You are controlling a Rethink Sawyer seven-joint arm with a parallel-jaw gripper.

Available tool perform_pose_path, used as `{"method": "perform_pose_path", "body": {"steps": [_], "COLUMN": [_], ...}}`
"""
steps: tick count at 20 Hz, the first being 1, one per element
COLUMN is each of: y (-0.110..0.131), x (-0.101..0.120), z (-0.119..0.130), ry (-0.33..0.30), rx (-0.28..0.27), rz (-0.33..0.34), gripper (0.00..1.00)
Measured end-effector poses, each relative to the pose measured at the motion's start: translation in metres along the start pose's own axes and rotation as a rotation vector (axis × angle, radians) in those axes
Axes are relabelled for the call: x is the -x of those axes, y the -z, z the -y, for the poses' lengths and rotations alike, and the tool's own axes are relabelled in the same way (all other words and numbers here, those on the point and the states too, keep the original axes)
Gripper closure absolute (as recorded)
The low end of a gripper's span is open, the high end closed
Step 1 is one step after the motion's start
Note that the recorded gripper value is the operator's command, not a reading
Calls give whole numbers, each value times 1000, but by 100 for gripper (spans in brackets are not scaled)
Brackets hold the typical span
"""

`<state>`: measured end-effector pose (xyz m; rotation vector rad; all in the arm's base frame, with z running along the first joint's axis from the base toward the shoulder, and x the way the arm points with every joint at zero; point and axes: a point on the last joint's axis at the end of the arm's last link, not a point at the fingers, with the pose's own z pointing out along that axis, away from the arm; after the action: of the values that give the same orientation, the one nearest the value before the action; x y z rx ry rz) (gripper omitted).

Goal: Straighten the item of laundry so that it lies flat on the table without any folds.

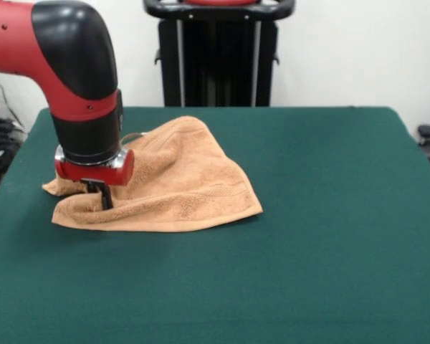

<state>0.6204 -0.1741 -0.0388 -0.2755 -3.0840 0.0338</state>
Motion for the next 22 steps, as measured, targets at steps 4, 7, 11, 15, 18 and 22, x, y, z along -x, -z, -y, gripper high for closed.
{"method": "perform_pose_path", "body": {"steps": [4, 7, 11, 15, 18, 22], "y": [0, -1, -1, -2, -2, -2], "x": [5, 9, 15, 19, 20, 22], "z": [-1, -1, -2, -3, -3, -4], "ry": [2, 3, 3, 4, 4, 4], "rx": [-5, -9, -13, -18, -20, -21], "rz": [-35, -63, -101, -131, -145, -156], "gripper": [100, 100, 100, 100, 100, 100]}}
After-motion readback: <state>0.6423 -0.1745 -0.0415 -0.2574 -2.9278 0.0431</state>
